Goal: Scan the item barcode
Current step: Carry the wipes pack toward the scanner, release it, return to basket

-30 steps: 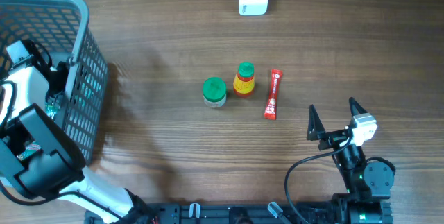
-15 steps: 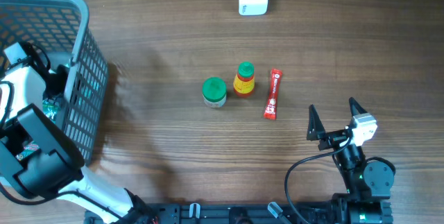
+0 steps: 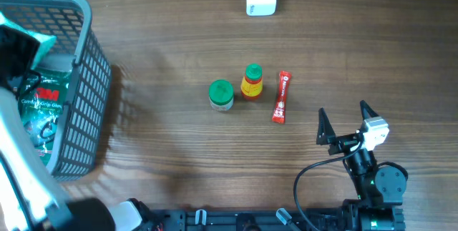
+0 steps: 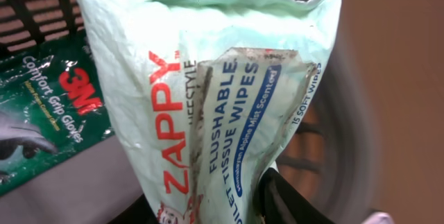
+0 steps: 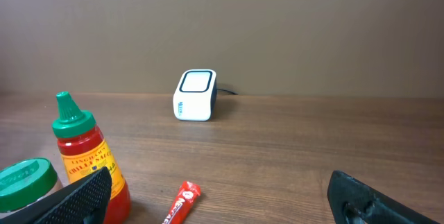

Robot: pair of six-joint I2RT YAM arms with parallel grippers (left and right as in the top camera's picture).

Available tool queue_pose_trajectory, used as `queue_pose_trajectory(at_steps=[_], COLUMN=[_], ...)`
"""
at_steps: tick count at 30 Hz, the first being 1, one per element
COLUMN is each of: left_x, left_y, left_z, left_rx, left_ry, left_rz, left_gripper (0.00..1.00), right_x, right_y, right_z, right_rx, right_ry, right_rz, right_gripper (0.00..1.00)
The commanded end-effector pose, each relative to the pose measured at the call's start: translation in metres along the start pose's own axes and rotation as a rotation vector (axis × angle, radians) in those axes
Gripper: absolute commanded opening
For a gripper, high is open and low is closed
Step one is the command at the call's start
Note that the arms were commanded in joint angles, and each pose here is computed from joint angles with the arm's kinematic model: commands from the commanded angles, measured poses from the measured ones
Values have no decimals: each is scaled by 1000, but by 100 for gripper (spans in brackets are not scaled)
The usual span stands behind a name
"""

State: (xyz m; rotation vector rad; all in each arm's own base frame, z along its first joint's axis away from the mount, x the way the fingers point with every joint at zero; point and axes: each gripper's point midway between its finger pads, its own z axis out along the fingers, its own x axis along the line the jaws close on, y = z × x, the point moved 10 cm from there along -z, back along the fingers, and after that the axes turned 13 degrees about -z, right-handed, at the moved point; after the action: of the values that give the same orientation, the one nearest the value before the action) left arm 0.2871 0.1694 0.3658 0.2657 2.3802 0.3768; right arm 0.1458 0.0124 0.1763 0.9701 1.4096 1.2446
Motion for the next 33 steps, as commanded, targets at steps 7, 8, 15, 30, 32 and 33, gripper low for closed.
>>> queue_pose_trajectory(at_steps=[7, 8, 15, 30, 32, 33], left_x=[-62, -68, -119, -122, -109, -103], left_y=[-82, -93, -192, -468, -495, -506], left_z=[-112, -114, -116, -38, -25, -19], left_rx=[217, 249, 471, 793, 791, 799], left_ry=[-513, -537, -692, -541, -484, -462], left_rz=[127, 158, 395, 791, 835, 854], left_gripper=[35, 35, 36, 39, 39, 39], right_x=[0, 0, 0, 0, 0, 0], right_y=[1, 1, 1, 1, 1, 1], right_z=[0, 0, 0, 0, 0, 0], right_rx=[-5, -5, -5, -5, -5, -5], right_ry=[-12, -12, -12, -12, -12, -12], right_rz=[11, 11, 11, 12, 11, 11], right_gripper=[100, 100, 100, 100, 100, 100])
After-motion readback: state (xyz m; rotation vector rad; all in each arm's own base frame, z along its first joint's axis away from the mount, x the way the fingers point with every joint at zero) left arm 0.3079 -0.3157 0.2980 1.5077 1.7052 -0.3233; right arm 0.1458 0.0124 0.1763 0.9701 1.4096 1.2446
